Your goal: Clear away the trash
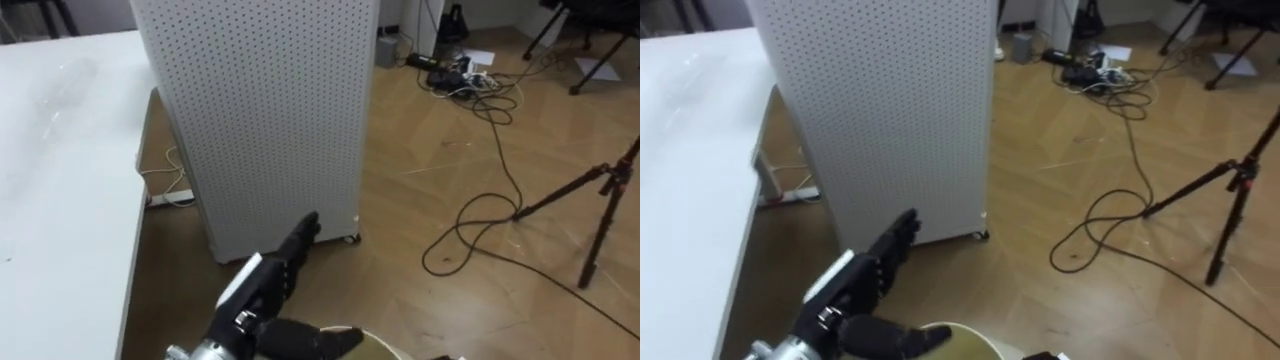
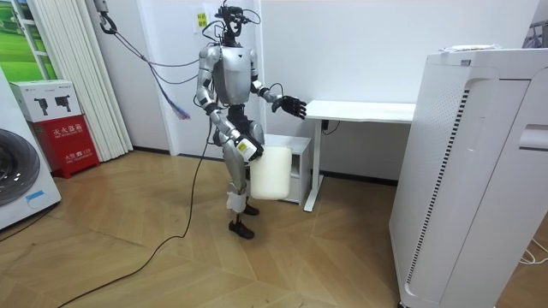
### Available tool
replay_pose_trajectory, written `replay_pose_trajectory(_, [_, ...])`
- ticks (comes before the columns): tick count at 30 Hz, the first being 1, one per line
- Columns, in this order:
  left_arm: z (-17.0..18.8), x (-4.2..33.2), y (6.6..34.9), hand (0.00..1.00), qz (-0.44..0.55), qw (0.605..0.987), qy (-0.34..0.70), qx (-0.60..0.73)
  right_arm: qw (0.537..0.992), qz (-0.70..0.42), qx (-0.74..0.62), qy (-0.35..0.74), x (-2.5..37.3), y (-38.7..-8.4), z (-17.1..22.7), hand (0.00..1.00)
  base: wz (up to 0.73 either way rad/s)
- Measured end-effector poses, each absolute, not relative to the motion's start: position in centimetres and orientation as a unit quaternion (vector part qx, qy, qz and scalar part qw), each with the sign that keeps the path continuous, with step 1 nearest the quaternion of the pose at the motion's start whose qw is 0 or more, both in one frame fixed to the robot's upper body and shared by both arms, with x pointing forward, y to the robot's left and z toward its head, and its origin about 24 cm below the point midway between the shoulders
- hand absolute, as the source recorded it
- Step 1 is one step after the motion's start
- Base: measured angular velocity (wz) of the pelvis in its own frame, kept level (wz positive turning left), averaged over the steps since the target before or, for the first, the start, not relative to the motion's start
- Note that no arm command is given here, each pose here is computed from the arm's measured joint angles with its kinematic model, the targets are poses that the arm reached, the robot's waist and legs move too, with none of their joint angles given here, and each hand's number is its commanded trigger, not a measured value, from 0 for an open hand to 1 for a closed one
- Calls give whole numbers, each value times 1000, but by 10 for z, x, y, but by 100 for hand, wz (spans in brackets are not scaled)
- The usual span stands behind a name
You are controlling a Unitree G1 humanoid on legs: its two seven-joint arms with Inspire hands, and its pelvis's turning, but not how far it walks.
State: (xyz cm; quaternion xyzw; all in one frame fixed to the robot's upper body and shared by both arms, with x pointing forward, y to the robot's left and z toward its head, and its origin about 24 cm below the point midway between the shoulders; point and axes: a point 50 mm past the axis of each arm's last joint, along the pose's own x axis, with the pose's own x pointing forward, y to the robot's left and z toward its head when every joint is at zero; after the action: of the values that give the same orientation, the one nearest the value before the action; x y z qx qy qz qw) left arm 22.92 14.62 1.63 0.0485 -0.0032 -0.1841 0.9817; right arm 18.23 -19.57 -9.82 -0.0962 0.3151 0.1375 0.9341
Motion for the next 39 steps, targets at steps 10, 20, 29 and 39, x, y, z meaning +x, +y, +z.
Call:
replay_pose_trajectory(10, [53,235,158,0,-74,981,-109,143,938,118,-97,312,184,-201,-97,100,-17])
replay_pose_trajectory(20, [80,234,168,0,-7,962,-182,205,943,109,-81,305,183,-205,-94,100,4])
replay_pose_trajectory(29, [77,233,172,0,34,957,-188,218,942,97,-86,308,178,-209,-95,100,13])
replay_pose_trajectory(39, [74,230,173,0,48,954,-201,218,924,73,-98,361,143,-226,-109,100,-10])
